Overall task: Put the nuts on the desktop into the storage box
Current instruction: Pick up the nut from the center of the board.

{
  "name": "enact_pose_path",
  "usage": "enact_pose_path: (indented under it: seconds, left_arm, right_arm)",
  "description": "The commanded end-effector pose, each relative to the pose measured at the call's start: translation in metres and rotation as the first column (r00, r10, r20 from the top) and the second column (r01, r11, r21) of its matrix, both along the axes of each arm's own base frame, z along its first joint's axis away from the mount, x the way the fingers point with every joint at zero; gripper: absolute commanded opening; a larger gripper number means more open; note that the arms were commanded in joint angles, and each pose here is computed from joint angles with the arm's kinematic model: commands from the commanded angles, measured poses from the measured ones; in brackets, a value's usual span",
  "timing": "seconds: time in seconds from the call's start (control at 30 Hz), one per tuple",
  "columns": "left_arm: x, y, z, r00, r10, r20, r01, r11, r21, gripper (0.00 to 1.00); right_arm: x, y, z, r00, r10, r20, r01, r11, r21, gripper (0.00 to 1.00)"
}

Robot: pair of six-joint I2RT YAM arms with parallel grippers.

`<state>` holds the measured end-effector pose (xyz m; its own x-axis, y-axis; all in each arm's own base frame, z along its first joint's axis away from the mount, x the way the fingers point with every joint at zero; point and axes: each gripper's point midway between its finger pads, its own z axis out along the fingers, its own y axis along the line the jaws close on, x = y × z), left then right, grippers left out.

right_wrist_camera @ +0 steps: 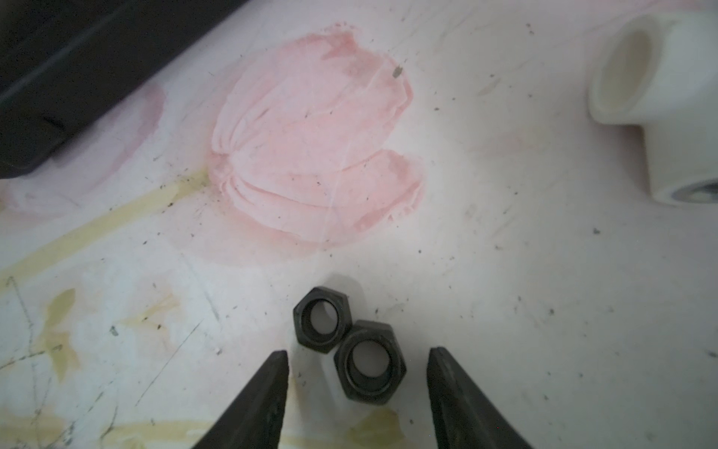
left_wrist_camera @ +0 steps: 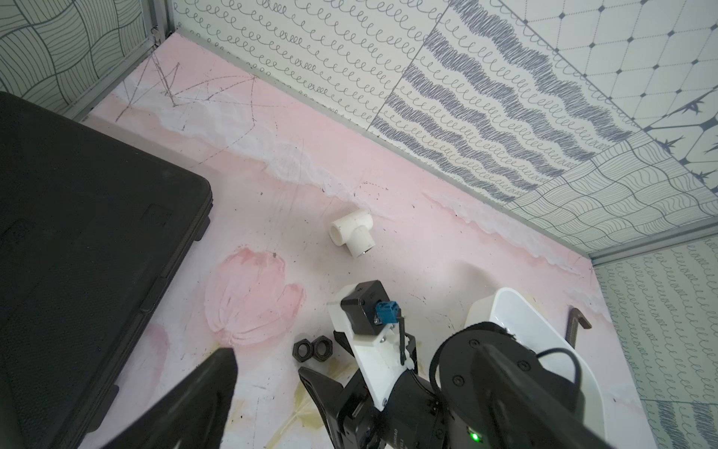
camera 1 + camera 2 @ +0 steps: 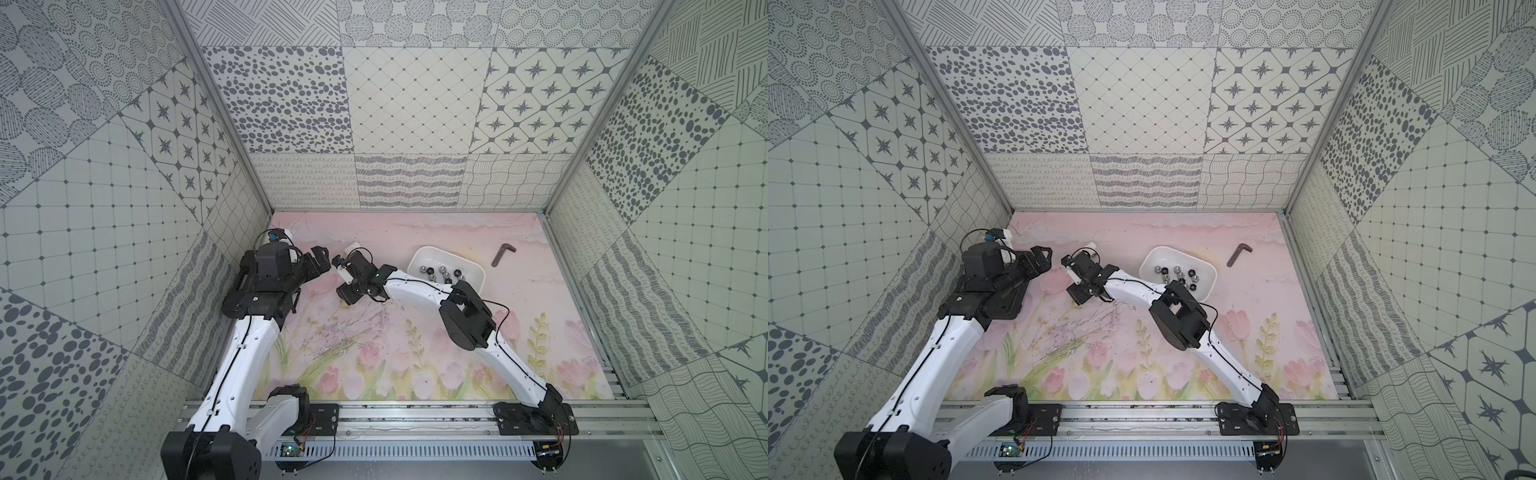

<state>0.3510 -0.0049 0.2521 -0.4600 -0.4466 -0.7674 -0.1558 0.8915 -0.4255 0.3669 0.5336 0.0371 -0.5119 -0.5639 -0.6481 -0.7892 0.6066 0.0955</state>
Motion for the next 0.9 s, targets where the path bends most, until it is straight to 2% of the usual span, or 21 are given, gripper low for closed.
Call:
enact_pose_path:
  seconds: [0.0,0.27,0.4,0.63,0.87]
  left_arm:
    - [0.003,0.000,0.007,0.999,-0.002,0.034,0.002,1.000,0.004,0.99]
    - [0.002,0.001,0.008,0.999,0.001,0.037,-0.002,1.000,0.007,0.99]
    - [0.002,0.001,0.007,0.999,0.000,0.036,-0.001,1.000,0.007,0.99]
    - [0.002,0.001,0.007,0.999,0.001,0.036,-0.001,1.000,0.008,0.99]
    - [0.003,0.001,0.008,0.999,0.000,0.039,0.000,1.000,0.006,0.99]
  right_arm:
    - [-0.005,0.007,-0.009,1.000,0.026,-0.013,-0.026,1.000,0.000,0.56]
    - [-0.006,0.004,-0.014,1.000,0.028,-0.010,-0.028,0.999,-0.016,0.33]
    - [-0.005,0.000,-0.014,1.000,0.023,0.000,-0.023,0.999,-0.027,0.26]
    - [-0.005,-0.012,0.009,0.999,0.005,0.053,-0.006,1.000,0.011,0.21]
    - [-0.002,-0.053,0.050,0.993,-0.070,0.099,0.063,0.995,0.075,0.20]
